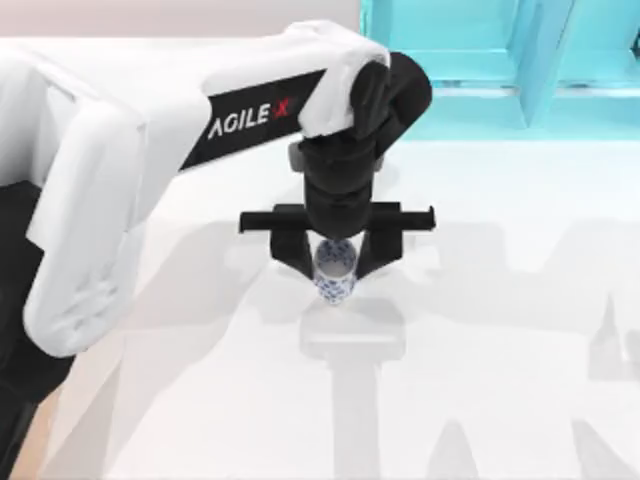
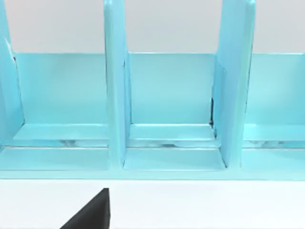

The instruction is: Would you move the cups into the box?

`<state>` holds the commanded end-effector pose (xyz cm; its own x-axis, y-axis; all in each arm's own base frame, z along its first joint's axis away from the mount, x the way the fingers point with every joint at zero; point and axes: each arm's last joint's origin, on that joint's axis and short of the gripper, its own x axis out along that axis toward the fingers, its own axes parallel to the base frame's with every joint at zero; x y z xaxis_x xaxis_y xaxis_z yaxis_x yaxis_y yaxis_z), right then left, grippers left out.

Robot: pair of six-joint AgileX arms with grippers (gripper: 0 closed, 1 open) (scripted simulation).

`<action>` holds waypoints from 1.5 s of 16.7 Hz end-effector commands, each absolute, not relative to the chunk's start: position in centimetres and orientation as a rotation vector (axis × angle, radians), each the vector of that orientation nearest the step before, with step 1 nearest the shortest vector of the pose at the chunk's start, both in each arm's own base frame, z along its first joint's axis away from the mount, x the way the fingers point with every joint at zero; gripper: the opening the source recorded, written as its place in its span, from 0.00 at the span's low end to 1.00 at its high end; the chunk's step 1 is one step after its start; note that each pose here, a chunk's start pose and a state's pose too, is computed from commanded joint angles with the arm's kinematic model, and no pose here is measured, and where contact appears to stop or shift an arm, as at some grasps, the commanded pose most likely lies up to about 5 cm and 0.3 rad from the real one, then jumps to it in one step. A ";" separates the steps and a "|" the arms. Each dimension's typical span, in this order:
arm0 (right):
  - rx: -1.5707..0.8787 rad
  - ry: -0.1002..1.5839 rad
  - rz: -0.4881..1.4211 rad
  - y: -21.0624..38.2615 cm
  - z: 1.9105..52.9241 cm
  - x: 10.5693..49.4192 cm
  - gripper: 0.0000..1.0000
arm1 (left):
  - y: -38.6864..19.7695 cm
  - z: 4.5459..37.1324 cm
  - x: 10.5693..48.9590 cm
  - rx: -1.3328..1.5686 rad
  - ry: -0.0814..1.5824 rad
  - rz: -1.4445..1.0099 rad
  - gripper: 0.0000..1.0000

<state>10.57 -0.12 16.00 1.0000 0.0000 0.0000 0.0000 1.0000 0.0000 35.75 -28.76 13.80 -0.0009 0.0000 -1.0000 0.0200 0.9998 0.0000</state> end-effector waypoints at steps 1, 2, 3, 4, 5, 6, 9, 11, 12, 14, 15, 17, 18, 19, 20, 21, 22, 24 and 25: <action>0.000 0.000 0.000 -0.1 16.0 10.6 1.00 | -28.8 13.8 35.7 0.016 1.572 -0.016 0.00; 0.000 0.000 0.000 -0.1 16.0 10.6 1.00 | -28.8 13.8 35.7 0.016 1.572 -0.016 0.00; 0.000 0.000 0.000 -0.1 16.0 10.6 1.00 | -28.8 13.8 35.7 0.016 1.572 -0.016 0.00; 0.000 0.000 0.000 -0.1 16.0 10.6 1.00 | -28.8 13.8 35.7 0.016 1.571 -0.017 0.00; 0.000 0.000 0.000 -0.1 16.0 10.6 1.00 | -28.6 13.9 35.8 0.017 1.573 -0.016 0.00; 0.000 0.000 0.000 -0.1 16.0 10.6 1.00 | -28.1 14.4 35.8 0.020 1.577 -0.014 0.00; 0.000 0.000 0.000 -0.1 16.0 10.6 1.00 | -24.8 17.8 36.5 0.018 1.574 -0.016 0.00; 0.000 0.000 0.000 -0.1 16.0 10.6 1.00 | -22.7 20.6 36.3 0.012 1.563 -0.021 0.00; 0.000 0.000 0.000 -0.1 16.0 10.6 1.00 | -21.2 22.0 36.2 0.012 1.563 -0.020 0.00; 0.000 0.000 0.000 -0.1 16.0 10.6 1.00 | -19.1 23.6 36.0 0.015 1.569 -0.018 0.00; 0.000 0.000 0.000 -0.1 16.0 10.6 1.00 | -18.8 23.8 36.0 0.016 1.571 -0.017 0.00; 0.000 0.000 0.000 -0.1 16.0 10.6 1.00 | -18.8 23.8 35.9 0.016 1.571 -0.017 0.00; 0.000 0.000 0.000 -0.1 16.0 10.6 1.00 | -19.0 23.8 36.0 0.020 1.568 -0.021 0.00; 0.000 0.000 0.000 -0.1 16.0 10.6 1.00 | -18.9 23.8 36.0 0.020 1.568 -0.021 0.00; 0.000 0.000 0.000 -0.1 16.0 10.6 1.00 | -18.4 23.9 36.1 0.020 1.567 -0.021 0.00; 0.000 0.000 0.000 -0.1 16.0 10.6 1.00 | -17.5 24.1 36.3 0.021 1.567 -0.021 0.00; 0.000 0.000 0.000 -0.1 16.0 10.6 1.00 | -16.2 24.3 36.6 0.021 1.567 -0.021 0.00; 0.000 0.000 0.000 -0.1 16.0 10.6 1.00 | -12.9 24.9 37.2 0.024 1.567 -0.023 0.00; 0.000 0.000 0.000 -0.1 16.0 10.6 1.00 | -11.1 25.2 37.4 0.024 1.568 -0.024 0.00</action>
